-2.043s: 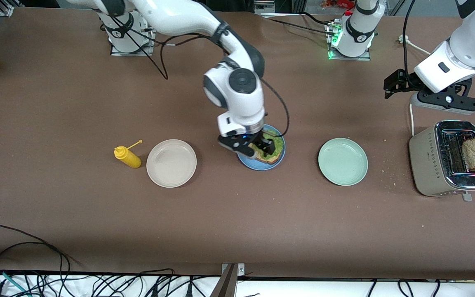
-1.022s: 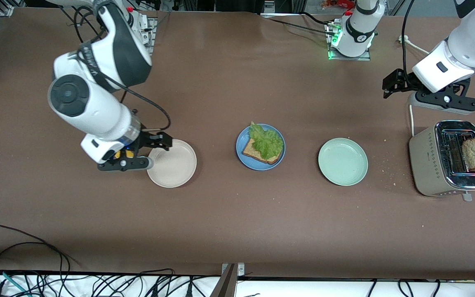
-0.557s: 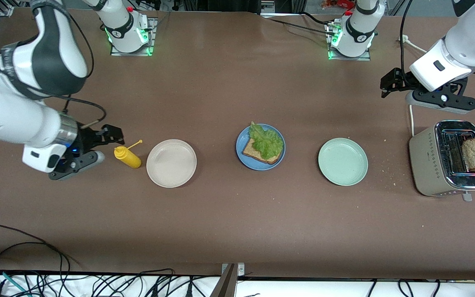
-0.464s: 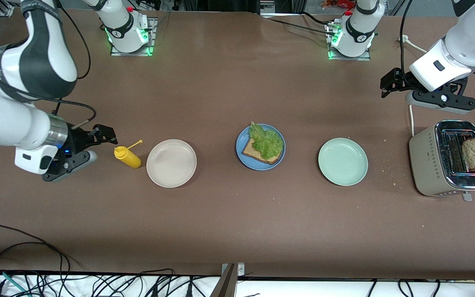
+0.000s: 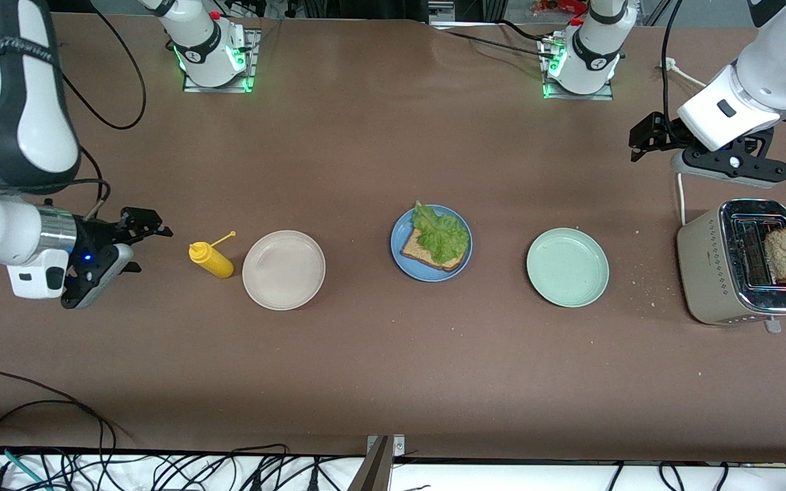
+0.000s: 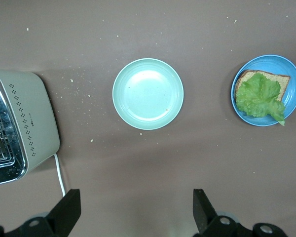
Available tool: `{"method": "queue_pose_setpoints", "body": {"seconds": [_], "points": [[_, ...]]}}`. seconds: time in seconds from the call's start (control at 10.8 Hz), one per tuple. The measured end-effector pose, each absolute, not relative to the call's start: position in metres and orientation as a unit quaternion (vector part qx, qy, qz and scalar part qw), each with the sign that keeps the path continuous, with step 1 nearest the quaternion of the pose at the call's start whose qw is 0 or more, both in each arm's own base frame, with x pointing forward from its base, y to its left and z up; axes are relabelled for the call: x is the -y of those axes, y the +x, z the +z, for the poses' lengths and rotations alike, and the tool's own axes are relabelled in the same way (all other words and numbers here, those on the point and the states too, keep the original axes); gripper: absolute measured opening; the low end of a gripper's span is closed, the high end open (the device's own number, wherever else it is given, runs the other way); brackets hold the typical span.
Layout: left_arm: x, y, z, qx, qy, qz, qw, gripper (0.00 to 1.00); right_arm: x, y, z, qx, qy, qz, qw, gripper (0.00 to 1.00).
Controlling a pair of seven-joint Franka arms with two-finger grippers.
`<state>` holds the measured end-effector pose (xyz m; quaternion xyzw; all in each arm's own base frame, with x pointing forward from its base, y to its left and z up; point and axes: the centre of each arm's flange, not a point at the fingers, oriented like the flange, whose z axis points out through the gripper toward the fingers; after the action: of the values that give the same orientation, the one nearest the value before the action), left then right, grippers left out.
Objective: Make sandwich in blue plate with both arms
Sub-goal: 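Open the right gripper and align it beside the mustard bottle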
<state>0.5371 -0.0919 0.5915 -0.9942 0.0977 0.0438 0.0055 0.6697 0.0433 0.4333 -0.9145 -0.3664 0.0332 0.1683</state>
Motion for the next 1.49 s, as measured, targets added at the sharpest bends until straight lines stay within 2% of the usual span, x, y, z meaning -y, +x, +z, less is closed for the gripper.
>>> {"method": "queue_pose_setpoints", "body": {"seconds": [0.28,0.74,1.3,1.49], "points": [[0.092,0.537,0.592,-0.097,-0.994,0.044,0.005,1.0,0.006,0.679,0.383,0.448,-0.861,-0.006,0.241,1.0],[0.091,0.537,0.592,-0.096,-0.994,0.043,0.005,1.0,0.051,0.684,0.326,0.583,-0.739,-0.129,0.311,1.0],[0.09,0.538,0.592,-0.096,-0.994,0.043,0.005,1.0,0.131,0.659,0.243,0.614,-0.614,-0.295,0.398,1.0],[0.09,0.538,0.592,-0.095,-0.994,0.043,0.005,1.0,0.139,0.648,0.201,0.618,-0.587,-0.318,0.414,1.0]]}}
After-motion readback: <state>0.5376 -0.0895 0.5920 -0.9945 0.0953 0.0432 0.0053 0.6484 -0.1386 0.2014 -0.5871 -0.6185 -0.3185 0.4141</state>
